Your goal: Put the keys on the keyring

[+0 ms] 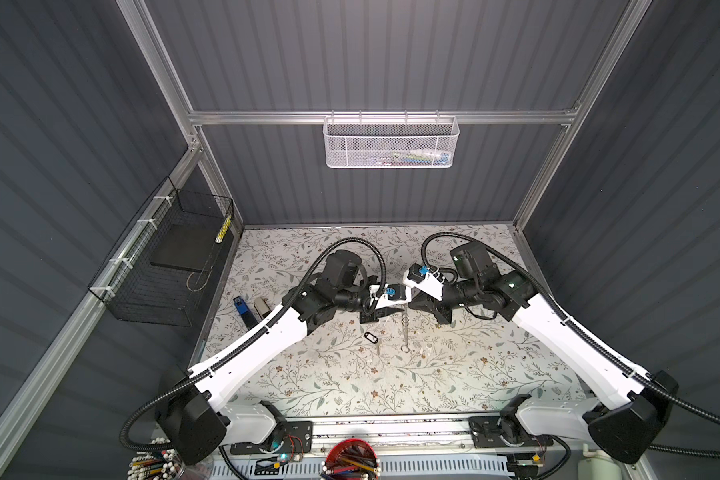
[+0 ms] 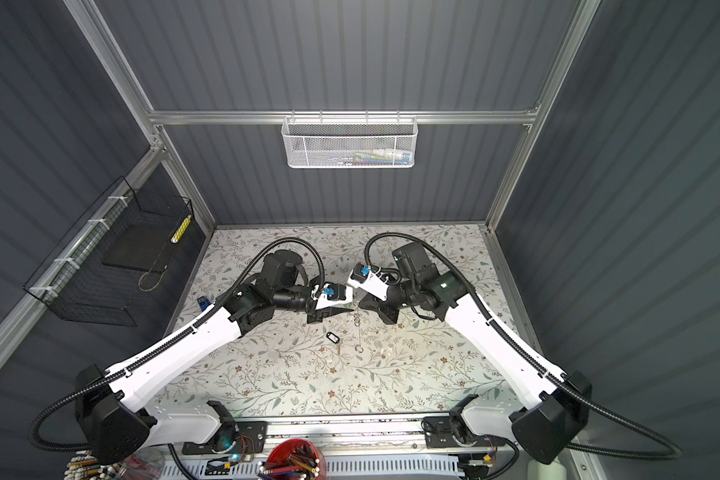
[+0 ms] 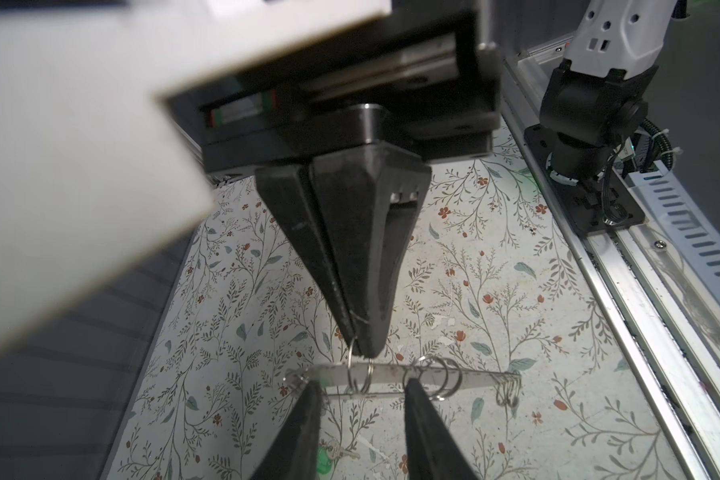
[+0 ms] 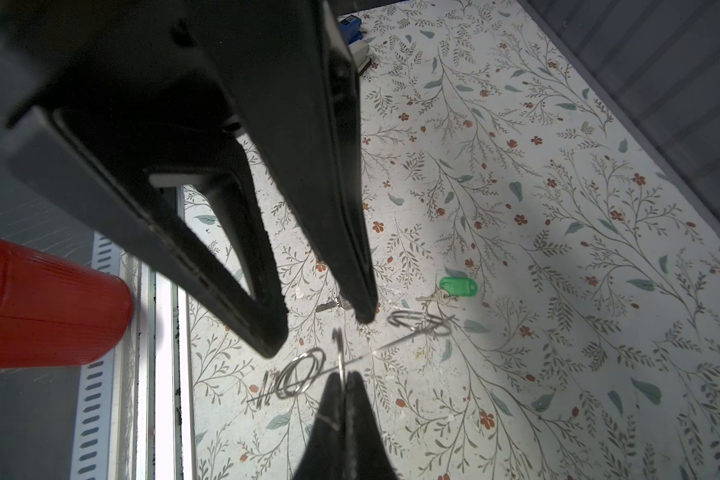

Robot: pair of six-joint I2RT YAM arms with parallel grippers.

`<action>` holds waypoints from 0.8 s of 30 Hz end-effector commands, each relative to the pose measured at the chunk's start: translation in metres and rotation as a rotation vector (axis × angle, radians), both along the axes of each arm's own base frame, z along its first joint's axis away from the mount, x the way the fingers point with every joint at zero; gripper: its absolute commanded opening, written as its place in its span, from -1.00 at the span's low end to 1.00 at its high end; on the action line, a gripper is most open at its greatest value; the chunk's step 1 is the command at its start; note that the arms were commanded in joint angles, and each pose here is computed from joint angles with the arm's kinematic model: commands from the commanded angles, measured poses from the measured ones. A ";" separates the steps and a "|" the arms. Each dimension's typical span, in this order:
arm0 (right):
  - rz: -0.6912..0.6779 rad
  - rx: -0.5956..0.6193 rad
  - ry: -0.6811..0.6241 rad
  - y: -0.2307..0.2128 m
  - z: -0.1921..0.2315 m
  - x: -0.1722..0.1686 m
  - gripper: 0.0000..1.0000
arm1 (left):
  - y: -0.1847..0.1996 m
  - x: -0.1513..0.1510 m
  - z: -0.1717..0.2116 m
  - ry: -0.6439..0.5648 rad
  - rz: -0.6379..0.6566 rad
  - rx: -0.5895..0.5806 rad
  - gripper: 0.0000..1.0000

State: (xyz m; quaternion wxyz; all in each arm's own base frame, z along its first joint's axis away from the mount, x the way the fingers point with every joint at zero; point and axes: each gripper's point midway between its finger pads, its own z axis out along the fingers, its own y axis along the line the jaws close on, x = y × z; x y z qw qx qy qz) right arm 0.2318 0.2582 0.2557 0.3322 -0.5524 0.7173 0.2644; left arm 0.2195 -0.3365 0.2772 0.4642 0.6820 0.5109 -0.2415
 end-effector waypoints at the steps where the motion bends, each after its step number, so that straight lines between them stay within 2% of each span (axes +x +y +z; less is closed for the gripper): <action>1: 0.007 0.007 0.027 0.001 0.005 -0.005 -1.00 | -0.006 0.008 0.002 0.001 0.038 0.006 -0.33; 18: 0.003 0.007 0.051 0.003 0.000 -0.005 -1.00 | -0.019 0.003 0.002 0.028 0.018 -0.005 -0.63; 24: -0.003 0.001 0.038 0.002 0.000 -0.003 -1.00 | -0.017 0.002 -0.007 0.038 0.011 0.032 -0.90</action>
